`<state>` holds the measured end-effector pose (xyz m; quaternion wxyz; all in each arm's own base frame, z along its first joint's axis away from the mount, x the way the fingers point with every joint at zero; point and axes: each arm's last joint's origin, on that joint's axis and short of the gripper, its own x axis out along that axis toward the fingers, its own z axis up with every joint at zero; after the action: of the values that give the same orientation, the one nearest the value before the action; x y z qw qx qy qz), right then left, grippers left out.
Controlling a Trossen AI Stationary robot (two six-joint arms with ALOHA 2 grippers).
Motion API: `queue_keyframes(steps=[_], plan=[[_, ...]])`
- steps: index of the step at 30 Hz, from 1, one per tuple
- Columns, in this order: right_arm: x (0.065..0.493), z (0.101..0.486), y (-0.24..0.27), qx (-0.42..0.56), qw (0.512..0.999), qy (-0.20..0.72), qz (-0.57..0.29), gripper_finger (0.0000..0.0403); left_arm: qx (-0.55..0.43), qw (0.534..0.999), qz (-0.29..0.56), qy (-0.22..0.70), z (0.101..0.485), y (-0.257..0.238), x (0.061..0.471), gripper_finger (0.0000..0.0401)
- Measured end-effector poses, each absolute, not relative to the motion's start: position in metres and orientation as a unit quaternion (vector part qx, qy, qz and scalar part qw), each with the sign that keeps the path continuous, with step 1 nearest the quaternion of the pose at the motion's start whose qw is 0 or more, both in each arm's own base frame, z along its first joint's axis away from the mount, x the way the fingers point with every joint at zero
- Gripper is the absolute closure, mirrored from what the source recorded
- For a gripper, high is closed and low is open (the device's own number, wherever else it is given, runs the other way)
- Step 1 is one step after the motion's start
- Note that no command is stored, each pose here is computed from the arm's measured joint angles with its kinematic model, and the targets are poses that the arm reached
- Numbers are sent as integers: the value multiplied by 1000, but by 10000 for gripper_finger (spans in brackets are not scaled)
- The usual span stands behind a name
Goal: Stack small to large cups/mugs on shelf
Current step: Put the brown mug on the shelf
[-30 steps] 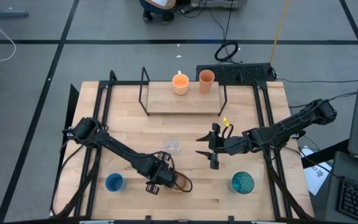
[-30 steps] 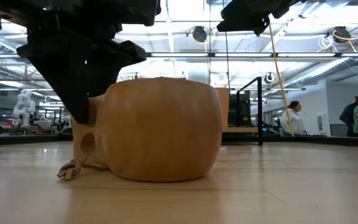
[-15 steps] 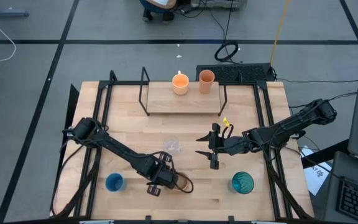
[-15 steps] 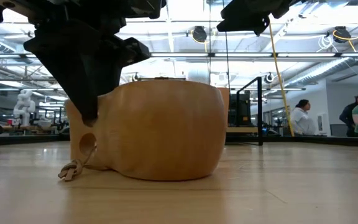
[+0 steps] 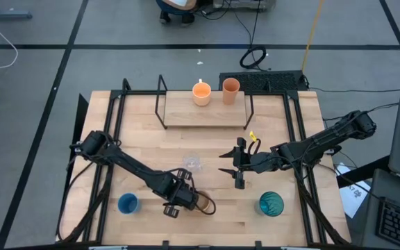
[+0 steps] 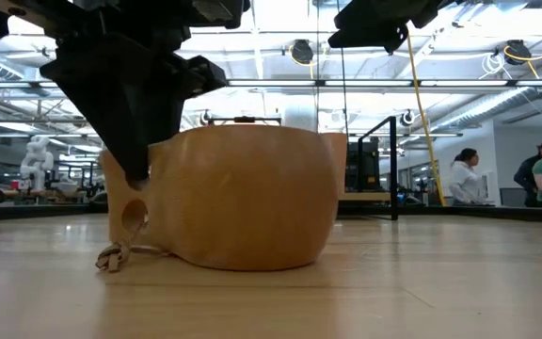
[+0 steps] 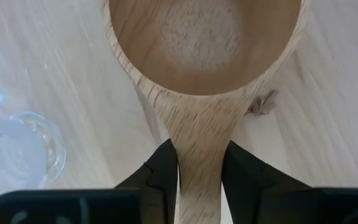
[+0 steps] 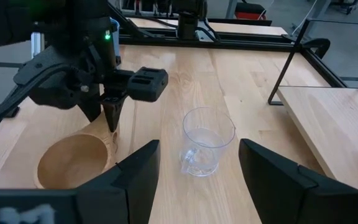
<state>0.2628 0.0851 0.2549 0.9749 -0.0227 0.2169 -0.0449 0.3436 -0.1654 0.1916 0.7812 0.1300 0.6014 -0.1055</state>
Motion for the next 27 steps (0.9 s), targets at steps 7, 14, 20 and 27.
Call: queue_keyframes(steps=[7, 14, 20, 27], plan=[[262, 255, 87, -25, 975, 218, -41, 193, 126, 791, -107, 590, 214, -160, 340, 305], [259, 255, 94, -28, 975, 219, -27, 193, 99, 821, -105, 552, 252, -149, 329, 305], [257, 254, 99, -30, 975, 221, -19, 193, 79, 839, -96, 530, 285, -134, 313, 305], [255, 251, 96, -34, 970, 238, -42, 193, 60, 845, -69, 527, 311, -109, 295, 305]])
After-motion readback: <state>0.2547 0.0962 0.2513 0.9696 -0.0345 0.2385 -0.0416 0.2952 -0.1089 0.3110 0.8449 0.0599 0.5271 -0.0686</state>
